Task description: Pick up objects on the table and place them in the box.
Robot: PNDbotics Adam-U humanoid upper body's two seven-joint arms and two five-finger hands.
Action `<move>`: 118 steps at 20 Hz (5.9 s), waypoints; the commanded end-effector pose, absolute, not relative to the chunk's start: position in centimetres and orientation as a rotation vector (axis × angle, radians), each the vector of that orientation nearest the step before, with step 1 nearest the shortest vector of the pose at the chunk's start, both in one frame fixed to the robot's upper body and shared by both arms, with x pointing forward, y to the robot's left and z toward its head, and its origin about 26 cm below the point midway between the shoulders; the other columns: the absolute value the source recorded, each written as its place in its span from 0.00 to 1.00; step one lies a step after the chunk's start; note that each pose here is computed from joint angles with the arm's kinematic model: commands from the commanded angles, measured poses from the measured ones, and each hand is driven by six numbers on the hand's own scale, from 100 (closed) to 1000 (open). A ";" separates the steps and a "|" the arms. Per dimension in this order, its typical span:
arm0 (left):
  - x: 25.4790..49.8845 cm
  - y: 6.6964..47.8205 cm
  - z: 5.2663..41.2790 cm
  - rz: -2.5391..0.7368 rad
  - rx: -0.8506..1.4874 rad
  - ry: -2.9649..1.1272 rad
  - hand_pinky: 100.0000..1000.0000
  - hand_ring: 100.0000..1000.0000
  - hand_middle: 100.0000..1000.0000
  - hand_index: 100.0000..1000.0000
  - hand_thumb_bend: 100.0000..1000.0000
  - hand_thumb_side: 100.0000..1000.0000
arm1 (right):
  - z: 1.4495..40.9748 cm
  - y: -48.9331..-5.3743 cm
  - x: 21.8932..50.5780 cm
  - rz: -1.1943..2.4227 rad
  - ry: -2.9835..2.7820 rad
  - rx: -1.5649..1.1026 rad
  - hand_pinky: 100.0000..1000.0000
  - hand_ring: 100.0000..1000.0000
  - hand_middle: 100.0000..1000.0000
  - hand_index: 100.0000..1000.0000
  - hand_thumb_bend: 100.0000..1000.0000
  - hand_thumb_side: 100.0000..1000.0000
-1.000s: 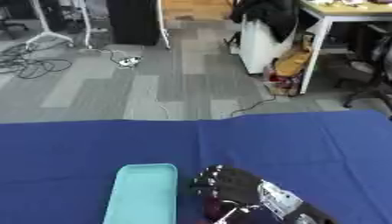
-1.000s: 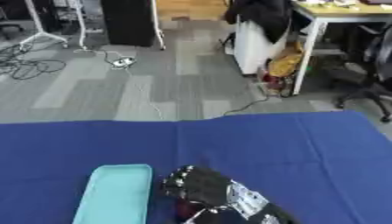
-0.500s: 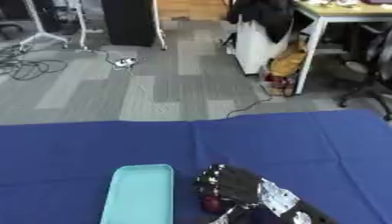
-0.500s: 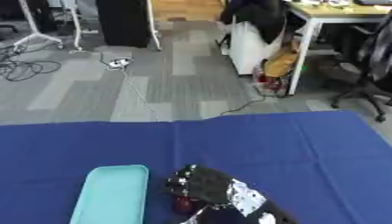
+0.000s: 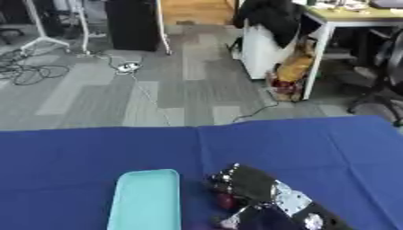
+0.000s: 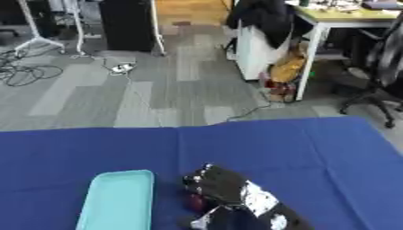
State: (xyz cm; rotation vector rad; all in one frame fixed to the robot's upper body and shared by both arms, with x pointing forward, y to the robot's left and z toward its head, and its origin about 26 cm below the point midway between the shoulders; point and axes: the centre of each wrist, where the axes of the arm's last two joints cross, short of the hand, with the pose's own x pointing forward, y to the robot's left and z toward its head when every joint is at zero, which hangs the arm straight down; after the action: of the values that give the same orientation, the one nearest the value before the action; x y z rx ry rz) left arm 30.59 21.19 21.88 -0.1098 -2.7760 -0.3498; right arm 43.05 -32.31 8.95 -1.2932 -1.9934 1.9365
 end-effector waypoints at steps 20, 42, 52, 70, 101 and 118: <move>30.4 21.6 22.5 -0.382 -0.096 -2.796 0.39 0.44 0.57 0.71 0.36 0.79 | 5.7 -34.8 40.4 1.392 -2.047 -0.113 0.00 0.00 0.00 0.40 0.01 0.67; 30.3 21.9 22.1 -0.401 -0.075 -2.775 0.39 0.44 0.57 0.71 0.36 0.79 | 20.2 -35.2 39.1 1.431 -2.470 -0.063 0.00 0.00 0.00 0.32 0.00 0.72; 30.3 21.8 22.2 -0.411 -0.089 -2.775 0.40 0.44 0.57 0.71 0.36 0.79 | 23.3 -32.6 38.8 1.533 -2.556 -0.069 0.00 0.00 0.00 0.30 0.00 0.75; 30.5 21.0 23.2 -0.382 -0.131 -2.817 0.40 0.44 0.57 0.71 0.35 0.79 | 23.4 -28.2 41.5 1.623 -2.546 0.027 0.00 0.00 0.00 0.30 0.00 0.75; 30.7 19.8 24.9 -0.312 -0.202 -2.892 0.41 0.45 0.58 0.70 0.34 0.80 | 23.1 -23.6 42.7 1.715 -2.535 0.173 0.00 0.00 0.00 0.32 0.00 0.75; 30.7 19.0 25.9 -0.283 -0.249 -2.922 0.42 0.46 0.58 0.70 0.34 0.80 | 22.3 -22.0 43.2 1.719 -2.523 0.192 0.00 0.00 0.00 0.32 0.00 0.77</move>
State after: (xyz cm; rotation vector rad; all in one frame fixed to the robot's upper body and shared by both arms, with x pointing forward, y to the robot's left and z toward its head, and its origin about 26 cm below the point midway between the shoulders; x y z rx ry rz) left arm 30.99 18.99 25.07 -0.2360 -2.8936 -0.2866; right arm 43.18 -22.27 21.11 0.1516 -2.4690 1.4011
